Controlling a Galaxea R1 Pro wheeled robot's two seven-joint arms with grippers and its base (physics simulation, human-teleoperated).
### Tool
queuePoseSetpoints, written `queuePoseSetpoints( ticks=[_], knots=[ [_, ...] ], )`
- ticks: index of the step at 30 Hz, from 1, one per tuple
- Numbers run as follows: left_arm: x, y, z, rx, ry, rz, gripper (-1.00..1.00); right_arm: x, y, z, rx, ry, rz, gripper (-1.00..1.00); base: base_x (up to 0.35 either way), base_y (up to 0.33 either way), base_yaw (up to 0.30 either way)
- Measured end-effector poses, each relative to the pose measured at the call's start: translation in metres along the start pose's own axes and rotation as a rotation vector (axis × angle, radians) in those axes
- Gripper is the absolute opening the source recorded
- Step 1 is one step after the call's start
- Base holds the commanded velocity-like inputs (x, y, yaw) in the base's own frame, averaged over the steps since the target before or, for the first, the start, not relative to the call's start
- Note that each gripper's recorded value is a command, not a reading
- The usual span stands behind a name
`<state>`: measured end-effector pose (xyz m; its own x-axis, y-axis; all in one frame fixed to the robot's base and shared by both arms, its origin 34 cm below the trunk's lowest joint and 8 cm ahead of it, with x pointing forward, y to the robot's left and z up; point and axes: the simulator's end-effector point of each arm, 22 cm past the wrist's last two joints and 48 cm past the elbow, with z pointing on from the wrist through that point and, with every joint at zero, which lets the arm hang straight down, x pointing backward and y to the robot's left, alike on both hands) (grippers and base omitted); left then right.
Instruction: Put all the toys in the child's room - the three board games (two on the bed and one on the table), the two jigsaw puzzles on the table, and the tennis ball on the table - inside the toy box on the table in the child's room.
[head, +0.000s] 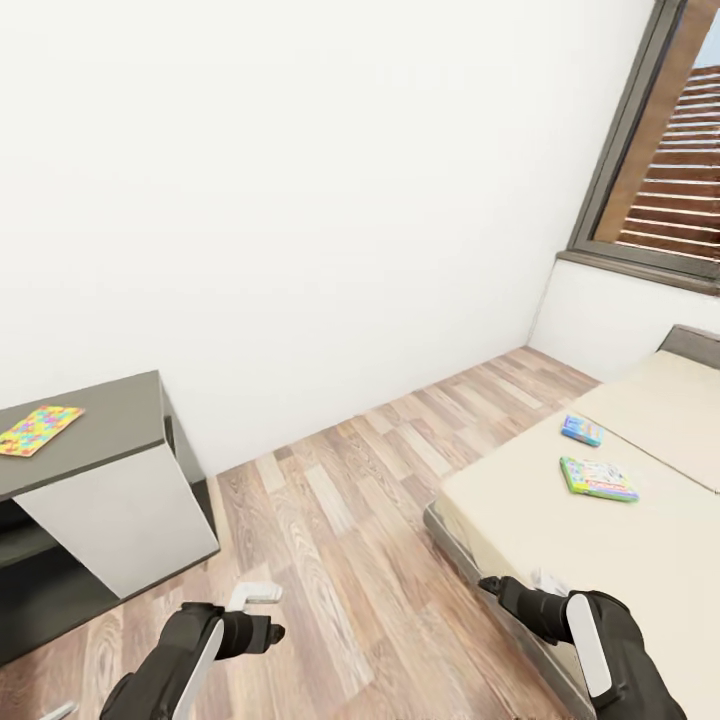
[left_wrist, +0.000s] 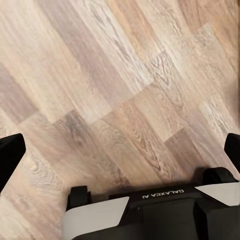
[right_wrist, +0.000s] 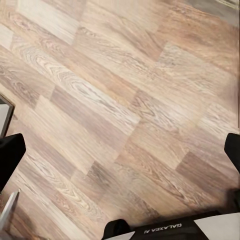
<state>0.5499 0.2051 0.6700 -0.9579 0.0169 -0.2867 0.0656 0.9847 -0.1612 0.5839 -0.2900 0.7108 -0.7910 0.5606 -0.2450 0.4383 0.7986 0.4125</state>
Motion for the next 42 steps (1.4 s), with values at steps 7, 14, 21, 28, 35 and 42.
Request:
queuePoseSetpoints(
  ticks=[7,14,21,28,35,42],
  knots=[
    [-0.001,0.0,-0.001,0.0,-0.002,-0.002,1.0,0.0,-0.002,0.001,0.002,-0.001,0.001,1.0,0.001,0.198,-0.277],
    [-0.002,0.0,-0.001,-0.001,-0.005,0.0,1.0,-0.002,-0.003,0.001,0.004,-0.011,0.001,1.0,0.033,0.168,-0.278],
    [-0.003,0.001,-0.002,-0.002,-0.006,-0.002,1.0,-0.002,-0.003,0.001,0.003,-0.012,0.001,1.0,0.005,0.021,-0.278],
    [-0.005,0.0,-0.011,-0.003,-0.008,-0.002,1.0,-0.004,0.0,-0.007,0.003,-0.013,0.001,1.0,0.001,0.003,-0.278],
    [-0.007,-0.002,-0.02,-0.002,-0.008,-0.001,1.0,-0.005,0.004,-0.015,0.002,-0.013,0.001,1.0,0.0,0.0,-0.278],
    [-0.007,-0.003,-0.028,-0.002,-0.007,0.0,1.0,-0.004,0.008,-0.023,0.001,-0.01,-0.001,1.0,0.0,0.0,-0.278]
  ],
)
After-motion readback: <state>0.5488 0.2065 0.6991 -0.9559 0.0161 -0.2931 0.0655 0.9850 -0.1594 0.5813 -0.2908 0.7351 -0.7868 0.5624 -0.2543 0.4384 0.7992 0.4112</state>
